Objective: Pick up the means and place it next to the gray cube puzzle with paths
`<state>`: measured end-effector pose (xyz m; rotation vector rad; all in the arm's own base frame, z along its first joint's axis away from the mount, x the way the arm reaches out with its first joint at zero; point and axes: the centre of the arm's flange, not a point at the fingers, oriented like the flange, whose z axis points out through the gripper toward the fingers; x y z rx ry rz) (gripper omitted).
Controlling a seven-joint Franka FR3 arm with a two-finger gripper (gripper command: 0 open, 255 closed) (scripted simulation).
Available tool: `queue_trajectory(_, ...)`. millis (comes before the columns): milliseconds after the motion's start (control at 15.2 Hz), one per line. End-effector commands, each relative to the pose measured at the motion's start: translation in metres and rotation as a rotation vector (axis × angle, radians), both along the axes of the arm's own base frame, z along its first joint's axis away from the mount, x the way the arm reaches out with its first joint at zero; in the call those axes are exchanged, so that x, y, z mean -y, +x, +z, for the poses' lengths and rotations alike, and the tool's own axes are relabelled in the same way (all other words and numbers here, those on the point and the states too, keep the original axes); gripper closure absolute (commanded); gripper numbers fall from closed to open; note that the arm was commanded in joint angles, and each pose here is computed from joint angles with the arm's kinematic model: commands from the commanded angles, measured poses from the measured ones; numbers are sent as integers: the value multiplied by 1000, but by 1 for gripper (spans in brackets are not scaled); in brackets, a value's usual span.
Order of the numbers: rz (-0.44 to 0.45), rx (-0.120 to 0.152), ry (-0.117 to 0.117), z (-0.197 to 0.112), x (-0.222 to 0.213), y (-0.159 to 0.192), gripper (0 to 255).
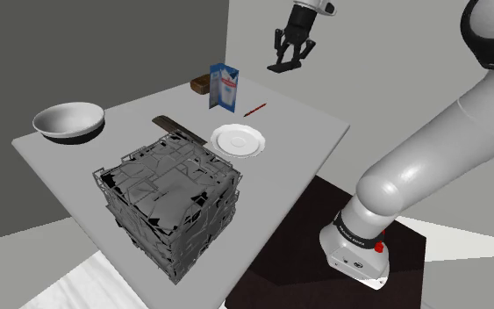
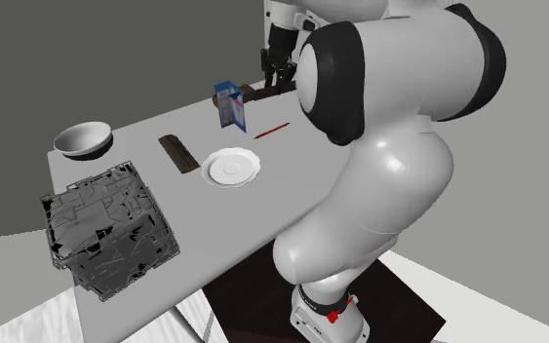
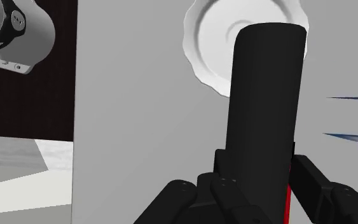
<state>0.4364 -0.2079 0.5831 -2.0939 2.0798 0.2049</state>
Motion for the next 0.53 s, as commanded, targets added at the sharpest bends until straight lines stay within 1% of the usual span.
queue_trajectory(0, -1, 0, -1, 0, -23, -11, 255)
queue_trajectory(462, -1, 0, -1, 0, -106, -51, 255)
